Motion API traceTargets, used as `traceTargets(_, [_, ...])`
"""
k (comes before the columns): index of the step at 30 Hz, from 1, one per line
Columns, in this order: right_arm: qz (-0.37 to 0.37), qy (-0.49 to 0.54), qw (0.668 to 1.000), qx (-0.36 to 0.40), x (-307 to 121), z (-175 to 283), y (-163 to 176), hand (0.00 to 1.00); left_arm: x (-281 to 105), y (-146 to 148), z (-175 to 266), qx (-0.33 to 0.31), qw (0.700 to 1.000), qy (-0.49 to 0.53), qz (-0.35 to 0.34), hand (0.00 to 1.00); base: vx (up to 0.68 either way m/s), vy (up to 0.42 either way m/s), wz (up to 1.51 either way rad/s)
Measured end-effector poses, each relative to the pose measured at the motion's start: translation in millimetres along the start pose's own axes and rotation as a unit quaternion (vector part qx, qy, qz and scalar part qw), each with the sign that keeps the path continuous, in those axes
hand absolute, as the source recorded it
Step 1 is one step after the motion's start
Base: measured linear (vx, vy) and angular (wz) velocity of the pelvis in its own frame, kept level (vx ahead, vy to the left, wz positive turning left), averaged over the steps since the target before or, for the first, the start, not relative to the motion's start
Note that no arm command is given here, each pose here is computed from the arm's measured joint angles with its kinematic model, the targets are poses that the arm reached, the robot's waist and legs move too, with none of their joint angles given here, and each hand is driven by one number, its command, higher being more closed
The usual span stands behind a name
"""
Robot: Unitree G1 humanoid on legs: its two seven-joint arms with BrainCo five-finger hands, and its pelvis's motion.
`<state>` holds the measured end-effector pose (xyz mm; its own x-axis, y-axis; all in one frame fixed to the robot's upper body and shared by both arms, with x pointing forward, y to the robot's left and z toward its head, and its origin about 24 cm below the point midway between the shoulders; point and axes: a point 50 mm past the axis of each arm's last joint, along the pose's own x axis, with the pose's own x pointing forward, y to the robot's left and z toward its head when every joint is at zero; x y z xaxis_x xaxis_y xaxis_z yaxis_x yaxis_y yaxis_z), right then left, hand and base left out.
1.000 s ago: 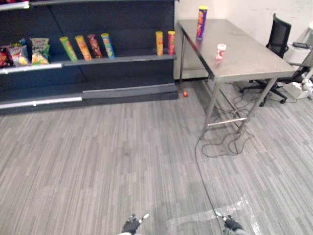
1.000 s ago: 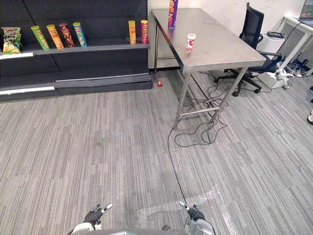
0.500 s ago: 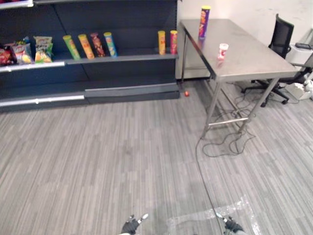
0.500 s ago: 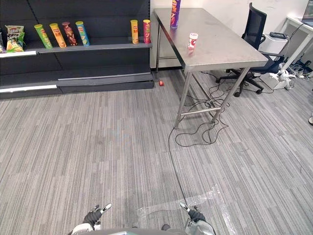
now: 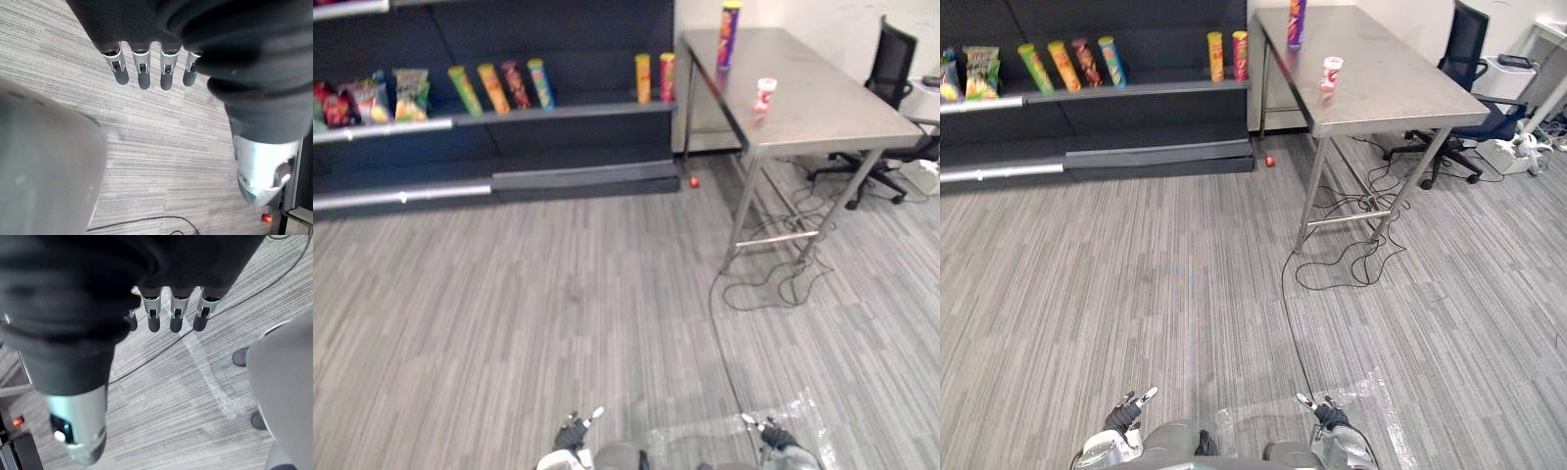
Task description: Put the gum and the chips on the shelf.
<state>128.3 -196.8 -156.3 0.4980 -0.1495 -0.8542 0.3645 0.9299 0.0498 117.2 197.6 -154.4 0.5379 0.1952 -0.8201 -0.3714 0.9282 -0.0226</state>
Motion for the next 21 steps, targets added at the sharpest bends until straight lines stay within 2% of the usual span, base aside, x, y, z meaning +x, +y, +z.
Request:
traceTargets(4, [-0.001,-0.006,1.000,-0.027,1,6,-3,0.00,2,-5,5,-0.003,1.000,-0.009,-0.002,0.00,0.21,0.213,-0.19])
traceTargets(8, [0.018,-0.017,0.999,-0.036,4,16,10,0.00,4,-5,13,-0.013,1.000,-0.020,-0.003,0.00,0.39,0.288,-0.25])
traceTargets(14, [0.031,-0.021,0.999,-0.033,4,18,15,0.00,1,14,4,-0.030,0.999,-0.003,0.027,0.00,0.39,0.229,-0.23])
traceTargets(17, [0.035,0.000,0.999,-0.020,0,0,16,0.00,-1,22,2,-0.007,0.999,0.001,0.032,0.00,0.42,0.152,-0.06])
traceTargets(21, [0.007,-0.005,1.000,0.013,-4,-8,-4,0.00,-3,22,-4,0.023,0.999,0.011,0.023,0.00,0.39,0.087,0.05])
